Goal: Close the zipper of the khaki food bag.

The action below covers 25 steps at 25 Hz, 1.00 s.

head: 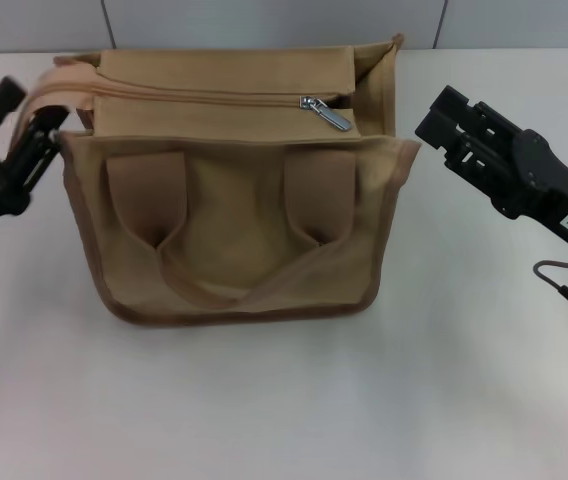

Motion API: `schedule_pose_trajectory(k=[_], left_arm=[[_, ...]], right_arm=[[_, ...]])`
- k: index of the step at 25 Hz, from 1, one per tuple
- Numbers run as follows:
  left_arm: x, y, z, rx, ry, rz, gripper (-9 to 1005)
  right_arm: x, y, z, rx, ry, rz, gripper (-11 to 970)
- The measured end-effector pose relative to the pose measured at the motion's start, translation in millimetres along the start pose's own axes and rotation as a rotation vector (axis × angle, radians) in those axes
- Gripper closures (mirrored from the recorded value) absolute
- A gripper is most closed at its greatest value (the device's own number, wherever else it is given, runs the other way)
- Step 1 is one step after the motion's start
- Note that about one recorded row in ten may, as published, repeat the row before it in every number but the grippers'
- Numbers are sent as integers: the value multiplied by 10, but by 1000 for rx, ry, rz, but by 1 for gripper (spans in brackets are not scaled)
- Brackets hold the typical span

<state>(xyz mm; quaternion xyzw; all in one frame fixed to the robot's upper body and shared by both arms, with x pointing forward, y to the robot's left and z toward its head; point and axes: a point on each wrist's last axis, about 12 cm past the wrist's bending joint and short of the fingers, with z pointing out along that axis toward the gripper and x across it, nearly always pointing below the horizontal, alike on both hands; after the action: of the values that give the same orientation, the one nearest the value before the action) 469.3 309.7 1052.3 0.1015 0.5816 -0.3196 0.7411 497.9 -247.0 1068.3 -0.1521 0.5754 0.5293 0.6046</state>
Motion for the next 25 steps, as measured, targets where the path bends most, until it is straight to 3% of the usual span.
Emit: schedule_pose_trajectory(k=[3, 4, 8, 9, 10, 11, 13, 17, 18, 19, 20, 22, 23, 25], left_arm=[[40, 49, -267, -111, 39, 33, 394], [40, 49, -267, -111, 39, 33, 365], [16, 30, -633, -153, 91, 77, 248], [16, 30, -633, -153, 91, 77, 218], [-32, -12, -781, -130, 103, 100, 189], [-32, -12, -781, -130, 103, 100, 189], [-107, -88, -936, -52, 124, 124, 189], [-209, -223, -1057, 175, 184, 132, 189], [-220, -256, -1051, 273, 224, 126, 189], [-220, -256, -1051, 273, 224, 126, 189], [-187, -258, -978, 359, 281, 111, 189], [-164, -260, -940, 392, 306, 101, 189], [-95, -271, -823, 493, 381, 68, 189], [-63, -277, -766, 538, 414, 57, 189]], right_arm=[[18, 11, -6, 1, -3, -20, 414], [18, 11, -6, 1, -3, -20, 395], [37, 31, -22, -4, -1, -64, 329], [37, 31, -22, -4, -1, -64, 319], [48, 60, -42, -18, -3, -111, 310], [48, 60, -42, -18, -3, -111, 301], [90, 161, -77, -74, -14, -226, 282], [168, 245, -77, -141, 22, -286, 245], [222, 275, -48, -194, 73, -295, 236], [222, 275, -48, -194, 73, -295, 226], [291, 300, -3, -255, 145, -292, 217], [322, 314, 21, -289, 180, -296, 207], [380, 341, 51, -352, 244, -308, 202], [412, 351, 65, -378, 277, -315, 192]])
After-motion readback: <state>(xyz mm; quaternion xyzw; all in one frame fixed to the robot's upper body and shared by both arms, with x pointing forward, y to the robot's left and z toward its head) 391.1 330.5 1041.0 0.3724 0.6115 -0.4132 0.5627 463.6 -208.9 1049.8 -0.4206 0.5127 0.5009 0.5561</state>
